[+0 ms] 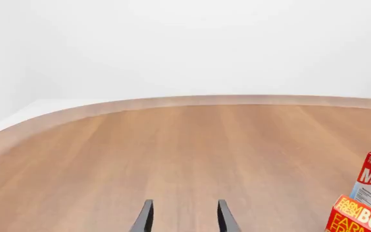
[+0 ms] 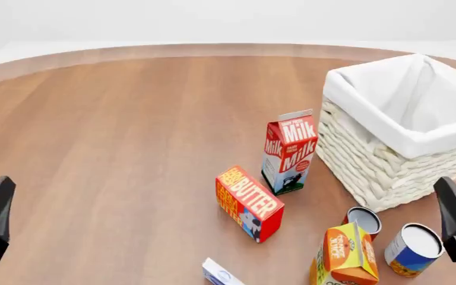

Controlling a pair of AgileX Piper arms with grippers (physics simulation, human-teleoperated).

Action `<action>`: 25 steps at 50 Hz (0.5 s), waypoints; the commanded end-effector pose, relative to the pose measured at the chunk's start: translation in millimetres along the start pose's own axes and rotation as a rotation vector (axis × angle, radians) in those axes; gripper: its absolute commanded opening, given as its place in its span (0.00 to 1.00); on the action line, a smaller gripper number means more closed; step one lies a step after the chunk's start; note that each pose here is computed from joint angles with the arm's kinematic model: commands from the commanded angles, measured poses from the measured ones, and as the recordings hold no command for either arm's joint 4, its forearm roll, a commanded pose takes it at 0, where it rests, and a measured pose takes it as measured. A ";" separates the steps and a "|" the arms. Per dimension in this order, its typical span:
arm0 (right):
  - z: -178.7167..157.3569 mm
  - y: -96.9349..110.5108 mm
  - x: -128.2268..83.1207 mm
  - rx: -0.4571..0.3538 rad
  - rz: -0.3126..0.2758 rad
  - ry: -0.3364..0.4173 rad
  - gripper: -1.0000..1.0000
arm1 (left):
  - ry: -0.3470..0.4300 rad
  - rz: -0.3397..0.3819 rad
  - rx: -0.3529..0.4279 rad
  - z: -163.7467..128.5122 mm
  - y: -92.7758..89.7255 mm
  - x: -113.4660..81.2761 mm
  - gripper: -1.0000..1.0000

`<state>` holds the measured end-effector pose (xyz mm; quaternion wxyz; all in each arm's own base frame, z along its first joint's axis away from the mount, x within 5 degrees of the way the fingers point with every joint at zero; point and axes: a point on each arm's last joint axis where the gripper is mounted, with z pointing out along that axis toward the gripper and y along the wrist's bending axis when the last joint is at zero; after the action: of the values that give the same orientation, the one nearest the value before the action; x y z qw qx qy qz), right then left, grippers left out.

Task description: Pick up the cream cheese box and the butter, and put them in the basket.

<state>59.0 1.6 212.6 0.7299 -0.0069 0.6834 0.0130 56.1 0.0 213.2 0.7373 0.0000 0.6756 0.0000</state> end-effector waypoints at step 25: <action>6.0 9.7 0.6 -0.149 -0.024 0.051 1.00 | 0.000 0.000 0.000 0.0 0.0 0.0 1.00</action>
<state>64.1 10.9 211.0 0.7097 -0.0700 0.6992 0.0492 56.1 0.0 213.2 0.7373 0.0000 0.6756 0.0000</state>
